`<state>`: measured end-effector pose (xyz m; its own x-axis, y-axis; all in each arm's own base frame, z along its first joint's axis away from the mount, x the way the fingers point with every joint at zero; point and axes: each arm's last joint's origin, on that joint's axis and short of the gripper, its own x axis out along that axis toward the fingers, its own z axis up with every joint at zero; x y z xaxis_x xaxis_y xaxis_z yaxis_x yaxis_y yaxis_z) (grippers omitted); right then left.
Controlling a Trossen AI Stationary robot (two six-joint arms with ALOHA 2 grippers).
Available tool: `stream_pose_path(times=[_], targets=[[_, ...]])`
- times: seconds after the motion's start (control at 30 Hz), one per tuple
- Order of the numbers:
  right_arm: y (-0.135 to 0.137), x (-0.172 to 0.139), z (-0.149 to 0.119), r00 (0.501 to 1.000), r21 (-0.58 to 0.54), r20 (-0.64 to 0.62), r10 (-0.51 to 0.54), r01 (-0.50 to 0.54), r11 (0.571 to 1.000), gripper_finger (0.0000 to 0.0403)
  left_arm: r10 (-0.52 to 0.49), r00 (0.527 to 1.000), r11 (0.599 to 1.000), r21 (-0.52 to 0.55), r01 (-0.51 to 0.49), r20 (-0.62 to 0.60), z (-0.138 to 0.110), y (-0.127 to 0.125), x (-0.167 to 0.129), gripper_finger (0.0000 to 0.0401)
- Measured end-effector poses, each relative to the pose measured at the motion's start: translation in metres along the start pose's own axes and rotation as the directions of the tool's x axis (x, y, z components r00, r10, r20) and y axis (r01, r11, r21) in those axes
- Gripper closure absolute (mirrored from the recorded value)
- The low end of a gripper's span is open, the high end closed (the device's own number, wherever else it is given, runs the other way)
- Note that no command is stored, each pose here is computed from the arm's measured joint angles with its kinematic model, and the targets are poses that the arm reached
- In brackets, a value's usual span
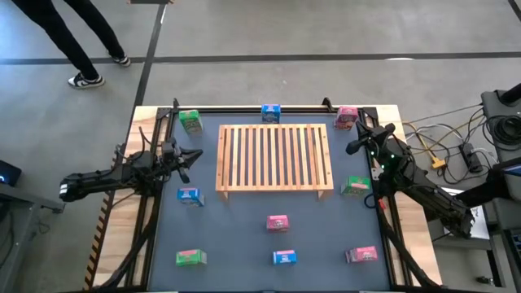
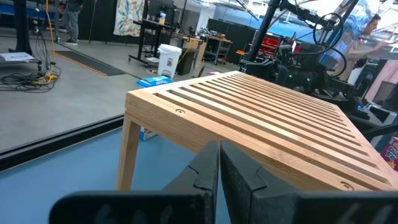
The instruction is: Stack cereal on shelf
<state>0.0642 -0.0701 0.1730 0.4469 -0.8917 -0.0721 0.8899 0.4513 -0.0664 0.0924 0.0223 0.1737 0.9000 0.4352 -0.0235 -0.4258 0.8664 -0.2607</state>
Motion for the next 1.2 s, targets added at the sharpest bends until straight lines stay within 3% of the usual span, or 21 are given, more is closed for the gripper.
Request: stream_pose_path(times=[0.83, 0.97, 1.2], targets=[[0.0, 0.0, 0.0, 1.0, 0.004, 0.001, 0.0, 0.0, 1.0, 0.0394, 0.0, 1.0, 1.0, 0.0, 0.0, 0.0, 0.0, 0.0, 0.0, 0.0401], [0.0, 0.0, 0.001, 1.0, 0.085, 0.014, -0.001, -0.001, 0.996, 0.0394, 0.0, 1.0, 1.0, 0.0, 0.0, 0.0, 0.0, 0.0, 0.0, 0.0401], [-0.001, -0.001, 0.017, 0.986, 0.282, 0.166, -0.012, -0.036, 0.959, 0.0394, 0.0, 1.0, 1.0, 0.0, 0.0, 0.0, 0.0, 0.0, 0.0, 0.0401]])
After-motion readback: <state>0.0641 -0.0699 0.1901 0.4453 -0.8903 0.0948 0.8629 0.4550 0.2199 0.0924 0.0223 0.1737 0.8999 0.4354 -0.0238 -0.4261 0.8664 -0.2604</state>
